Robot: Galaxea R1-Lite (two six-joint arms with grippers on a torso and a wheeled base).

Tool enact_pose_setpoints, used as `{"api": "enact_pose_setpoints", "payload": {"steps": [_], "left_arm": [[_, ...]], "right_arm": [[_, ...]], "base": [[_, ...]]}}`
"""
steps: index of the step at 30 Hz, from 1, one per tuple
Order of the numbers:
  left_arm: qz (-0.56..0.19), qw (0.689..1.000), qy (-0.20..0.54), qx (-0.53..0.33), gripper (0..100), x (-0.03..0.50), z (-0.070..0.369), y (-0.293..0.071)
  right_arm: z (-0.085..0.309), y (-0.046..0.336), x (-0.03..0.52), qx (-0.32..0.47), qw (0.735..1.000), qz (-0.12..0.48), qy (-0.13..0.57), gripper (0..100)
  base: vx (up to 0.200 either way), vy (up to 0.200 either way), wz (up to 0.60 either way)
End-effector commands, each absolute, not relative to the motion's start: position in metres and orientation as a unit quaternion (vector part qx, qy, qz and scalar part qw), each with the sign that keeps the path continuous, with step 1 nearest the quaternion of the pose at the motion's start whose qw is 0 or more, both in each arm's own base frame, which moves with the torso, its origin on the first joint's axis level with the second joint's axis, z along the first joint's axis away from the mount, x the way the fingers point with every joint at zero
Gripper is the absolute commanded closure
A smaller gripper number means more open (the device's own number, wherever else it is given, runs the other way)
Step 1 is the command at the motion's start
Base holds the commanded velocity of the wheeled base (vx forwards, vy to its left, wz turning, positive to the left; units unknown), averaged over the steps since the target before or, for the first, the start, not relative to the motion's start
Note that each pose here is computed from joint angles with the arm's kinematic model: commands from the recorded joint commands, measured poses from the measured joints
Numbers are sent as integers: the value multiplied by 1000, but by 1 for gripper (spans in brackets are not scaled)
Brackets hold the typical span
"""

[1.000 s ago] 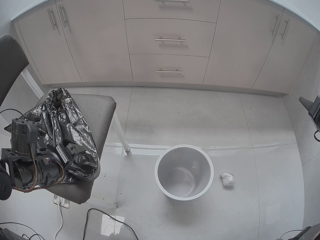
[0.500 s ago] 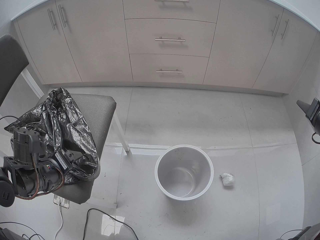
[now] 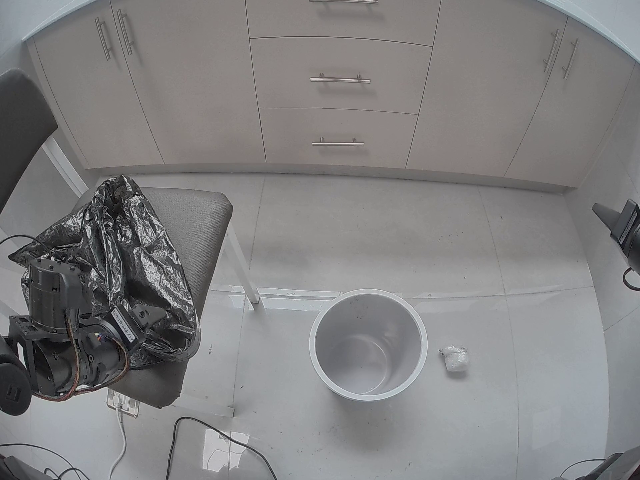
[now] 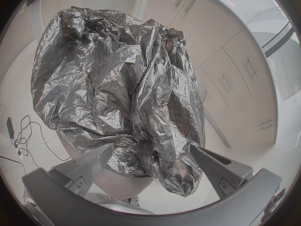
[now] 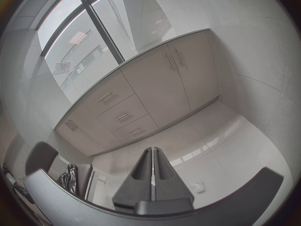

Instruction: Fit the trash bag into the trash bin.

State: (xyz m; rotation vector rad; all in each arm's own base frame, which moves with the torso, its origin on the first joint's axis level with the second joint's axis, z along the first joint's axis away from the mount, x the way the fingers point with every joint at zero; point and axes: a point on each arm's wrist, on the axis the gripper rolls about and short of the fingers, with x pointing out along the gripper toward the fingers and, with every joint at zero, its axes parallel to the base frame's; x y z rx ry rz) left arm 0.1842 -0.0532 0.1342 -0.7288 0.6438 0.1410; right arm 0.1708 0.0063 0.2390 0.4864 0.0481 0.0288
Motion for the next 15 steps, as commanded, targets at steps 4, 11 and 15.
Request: {"api": "enact_pose_setpoints", "payload": {"steps": [4, 11, 15], "left_arm": [[74, 880, 313, -349, 100, 187, 132, -52], [75, 882, 305, -351, 100, 186, 134, -49], [74, 879, 315, -349, 100, 186, 130, -50]], "right_arm": [[234, 7, 169, 239, 970, 15, 32, 100], [237, 6, 167, 238, 971, 16, 16, 100], [239, 6, 165, 238, 971, 17, 11, 100]], "base": [[0, 0, 0], [0, 0, 0], [0, 0, 0]]}}
